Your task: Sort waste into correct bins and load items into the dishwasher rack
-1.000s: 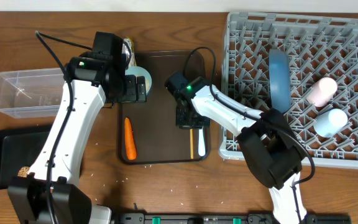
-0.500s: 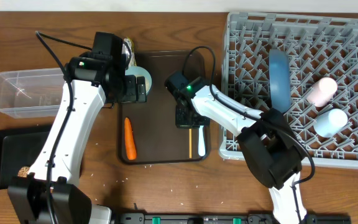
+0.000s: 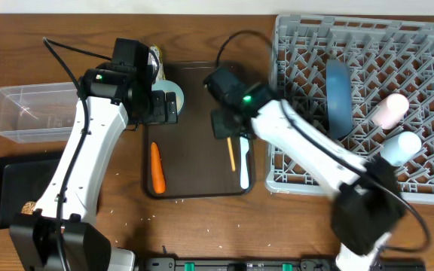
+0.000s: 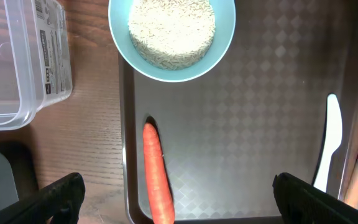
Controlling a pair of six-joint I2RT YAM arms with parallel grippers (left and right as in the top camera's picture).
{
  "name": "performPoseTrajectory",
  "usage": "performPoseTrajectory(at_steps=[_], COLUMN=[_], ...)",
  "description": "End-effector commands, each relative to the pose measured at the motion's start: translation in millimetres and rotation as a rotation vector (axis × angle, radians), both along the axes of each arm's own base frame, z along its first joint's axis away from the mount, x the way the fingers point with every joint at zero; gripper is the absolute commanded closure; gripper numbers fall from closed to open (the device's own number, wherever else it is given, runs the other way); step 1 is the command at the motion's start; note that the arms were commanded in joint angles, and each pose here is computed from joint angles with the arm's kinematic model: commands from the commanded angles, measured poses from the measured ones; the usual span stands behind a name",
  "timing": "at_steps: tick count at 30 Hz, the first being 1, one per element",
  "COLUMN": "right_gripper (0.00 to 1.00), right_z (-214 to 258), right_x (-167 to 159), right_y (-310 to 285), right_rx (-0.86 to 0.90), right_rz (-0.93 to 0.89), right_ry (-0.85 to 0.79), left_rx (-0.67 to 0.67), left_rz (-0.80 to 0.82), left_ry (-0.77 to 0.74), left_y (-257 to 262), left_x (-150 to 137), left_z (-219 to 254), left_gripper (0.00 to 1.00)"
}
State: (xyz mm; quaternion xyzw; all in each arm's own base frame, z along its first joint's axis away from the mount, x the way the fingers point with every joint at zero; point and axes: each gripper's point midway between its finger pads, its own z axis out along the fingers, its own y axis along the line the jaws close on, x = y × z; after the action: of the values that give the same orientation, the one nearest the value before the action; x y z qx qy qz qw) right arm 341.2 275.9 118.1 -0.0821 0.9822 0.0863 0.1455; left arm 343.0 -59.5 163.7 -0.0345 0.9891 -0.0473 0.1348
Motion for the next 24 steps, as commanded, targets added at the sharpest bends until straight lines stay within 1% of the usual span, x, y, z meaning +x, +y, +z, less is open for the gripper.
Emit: performPoseTrajectory(at_steps=[1,6,11,14,19,24], right_gripper=[0.99,0.99,0.99,0.99,0.99,0.99], right_z=[30,47,41,35,20,3], right_x=[14,18,25,26,26,20], right_y=[-26,-71,-112,-121,-134,-139], right_rx=[-0.015,-0.034,-0.063,-0.077,-0.148,-0.186], right_rz=[-0.02,-0.113,-0.214,-0.235,-0.321,-0.364], right_ry=[-0.073,-0.059,-0.009,0.008,0.028,0.091], left_rx=[0.016,0.016,0.015,0.014,0.014,0.014], left_rz=[0.002,0.001,0.002,0.002,0.001,0.002], left_ry=[0.008,0.008,0.001,-0.002,-0.003,-0.003], left_y=[4,4,4,4,4,4], left_x=[0,0,1,2,2,2], left_z=[-3,-3,-2,-2,-2,-2], left_gripper=[0.02,0.02,0.02,0.02,0.02,0.02])
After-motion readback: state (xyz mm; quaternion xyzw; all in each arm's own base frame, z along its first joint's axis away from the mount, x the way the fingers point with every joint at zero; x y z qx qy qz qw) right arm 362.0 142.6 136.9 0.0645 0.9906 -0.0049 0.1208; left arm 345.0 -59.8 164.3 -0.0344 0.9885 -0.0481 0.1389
